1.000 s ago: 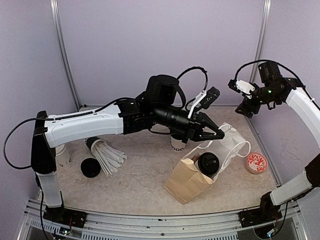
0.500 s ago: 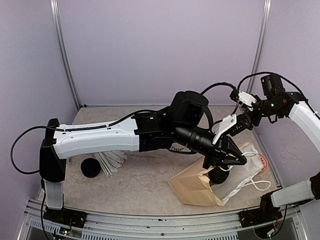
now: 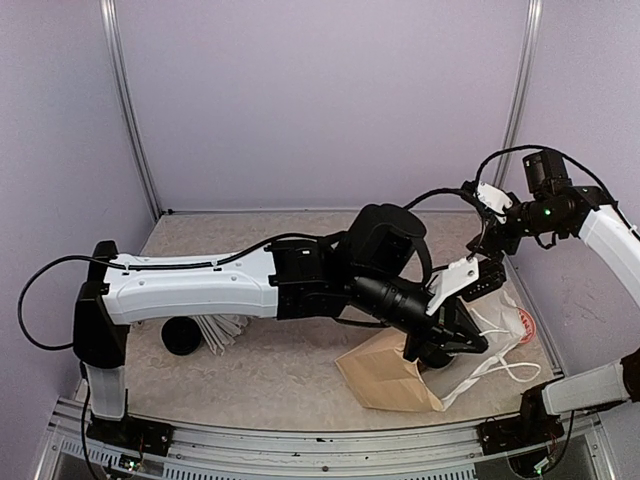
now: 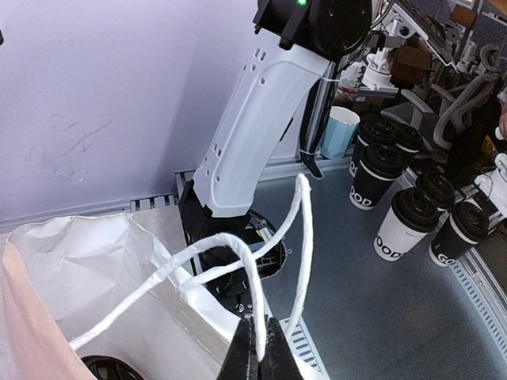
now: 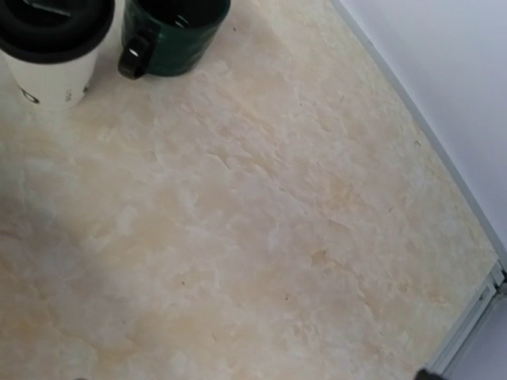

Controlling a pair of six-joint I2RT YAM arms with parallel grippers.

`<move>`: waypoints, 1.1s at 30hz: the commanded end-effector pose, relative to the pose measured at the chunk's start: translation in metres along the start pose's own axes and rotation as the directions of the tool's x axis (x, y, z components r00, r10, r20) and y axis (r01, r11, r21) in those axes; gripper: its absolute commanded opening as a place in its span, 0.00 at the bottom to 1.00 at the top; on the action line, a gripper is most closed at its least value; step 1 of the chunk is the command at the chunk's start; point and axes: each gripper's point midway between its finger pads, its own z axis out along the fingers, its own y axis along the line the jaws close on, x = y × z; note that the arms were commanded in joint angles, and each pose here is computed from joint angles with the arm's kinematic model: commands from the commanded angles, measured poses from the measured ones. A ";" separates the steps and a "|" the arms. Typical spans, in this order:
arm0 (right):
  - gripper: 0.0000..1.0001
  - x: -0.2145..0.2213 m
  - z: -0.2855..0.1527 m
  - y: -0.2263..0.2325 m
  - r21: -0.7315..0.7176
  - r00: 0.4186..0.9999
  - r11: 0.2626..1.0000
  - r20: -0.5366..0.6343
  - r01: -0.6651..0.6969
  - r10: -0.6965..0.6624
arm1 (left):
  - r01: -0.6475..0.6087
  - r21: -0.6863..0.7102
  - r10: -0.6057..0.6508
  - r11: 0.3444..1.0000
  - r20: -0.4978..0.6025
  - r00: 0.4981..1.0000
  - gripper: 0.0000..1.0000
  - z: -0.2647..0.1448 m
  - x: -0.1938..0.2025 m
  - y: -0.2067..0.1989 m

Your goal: Pack the takeout coffee

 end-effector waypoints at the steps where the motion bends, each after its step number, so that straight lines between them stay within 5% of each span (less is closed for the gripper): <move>1: 0.87 -0.011 -0.006 -0.001 -0.024 0.999 0.999 0.040 -0.031 0.032 | -0.064 -0.104 0.066 0.992 0.015 0.998 0.00 -0.023 -0.019 0.008; 10: 0.87 -0.022 -0.001 0.001 -0.079 0.996 0.996 0.074 -0.052 0.058 | 0.028 -0.429 -0.019 0.903 0.025 1.000 0.00 -0.078 -0.018 0.105; 17: 0.86 -0.034 0.003 0.000 -0.133 0.992 0.989 0.103 -0.063 0.077 | 0.116 -0.537 -0.121 0.836 0.025 0.992 0.01 -0.108 0.005 0.147; 26: 0.80 -0.082 -0.029 -0.005 -0.206 0.971 0.978 0.233 -0.007 0.056 | 0.072 -0.687 -0.108 0.723 -0.010 0.994 0.68 -0.162 0.003 0.141; 33: 0.76 -0.104 -0.029 0.031 -0.333 0.956 0.931 0.287 0.152 -0.054 | 0.069 -0.705 -0.101 0.706 -0.004 0.995 0.77 -0.207 -0.011 0.115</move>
